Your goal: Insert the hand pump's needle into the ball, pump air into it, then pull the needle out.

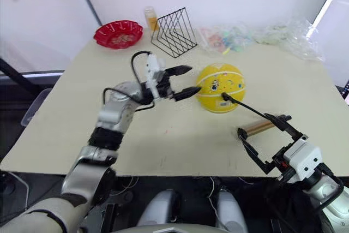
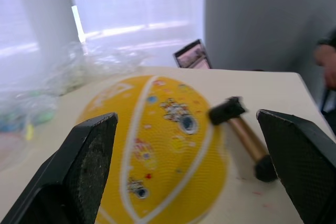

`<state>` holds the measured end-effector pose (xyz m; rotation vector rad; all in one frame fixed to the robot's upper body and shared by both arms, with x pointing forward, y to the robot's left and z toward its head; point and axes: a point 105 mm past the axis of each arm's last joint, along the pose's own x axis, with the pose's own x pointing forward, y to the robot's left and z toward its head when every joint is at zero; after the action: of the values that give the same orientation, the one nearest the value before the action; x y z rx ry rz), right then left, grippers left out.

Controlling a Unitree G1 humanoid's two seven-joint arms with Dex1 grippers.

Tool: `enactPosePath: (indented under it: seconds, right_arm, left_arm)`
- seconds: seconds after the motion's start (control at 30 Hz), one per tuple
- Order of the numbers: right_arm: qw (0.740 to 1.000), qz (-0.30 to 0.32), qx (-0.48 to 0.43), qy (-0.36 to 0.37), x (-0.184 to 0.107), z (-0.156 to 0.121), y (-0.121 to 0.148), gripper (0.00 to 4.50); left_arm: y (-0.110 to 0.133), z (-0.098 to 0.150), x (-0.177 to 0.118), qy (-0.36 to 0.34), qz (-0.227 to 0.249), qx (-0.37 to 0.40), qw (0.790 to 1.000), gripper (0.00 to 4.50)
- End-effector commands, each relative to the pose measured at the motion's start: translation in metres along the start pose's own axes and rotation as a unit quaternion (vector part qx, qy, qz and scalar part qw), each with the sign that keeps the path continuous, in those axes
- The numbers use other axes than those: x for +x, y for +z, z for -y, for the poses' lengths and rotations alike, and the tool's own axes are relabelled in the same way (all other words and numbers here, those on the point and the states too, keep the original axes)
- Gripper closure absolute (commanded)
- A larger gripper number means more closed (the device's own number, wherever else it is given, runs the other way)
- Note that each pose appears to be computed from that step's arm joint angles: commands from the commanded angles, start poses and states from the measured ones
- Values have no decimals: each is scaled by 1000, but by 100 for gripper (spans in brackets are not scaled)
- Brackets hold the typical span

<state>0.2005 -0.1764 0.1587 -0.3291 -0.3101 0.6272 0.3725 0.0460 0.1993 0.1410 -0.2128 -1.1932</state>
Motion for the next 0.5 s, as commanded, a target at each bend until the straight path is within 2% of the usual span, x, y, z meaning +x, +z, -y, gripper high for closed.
enactPosePath:
  seconds: [0.03,0.13,0.27,0.5]
  right_arm:
    - [1000,30,3,-5,8,-3,20,3]
    - [999,31,6,-5,11,-5,22,3]
    - [999,34,6,0,18,-8,26,3]
    - [1000,26,4,-1,24,-7,25,3]
  left_arm:
    - [15,-7,28,5,19,20,1000,0]
    - [18,-11,41,13,26,16,999,0]
    - [16,-18,62,37,9,15,999,0]
    - [12,-18,73,37,-6,19,999,0]
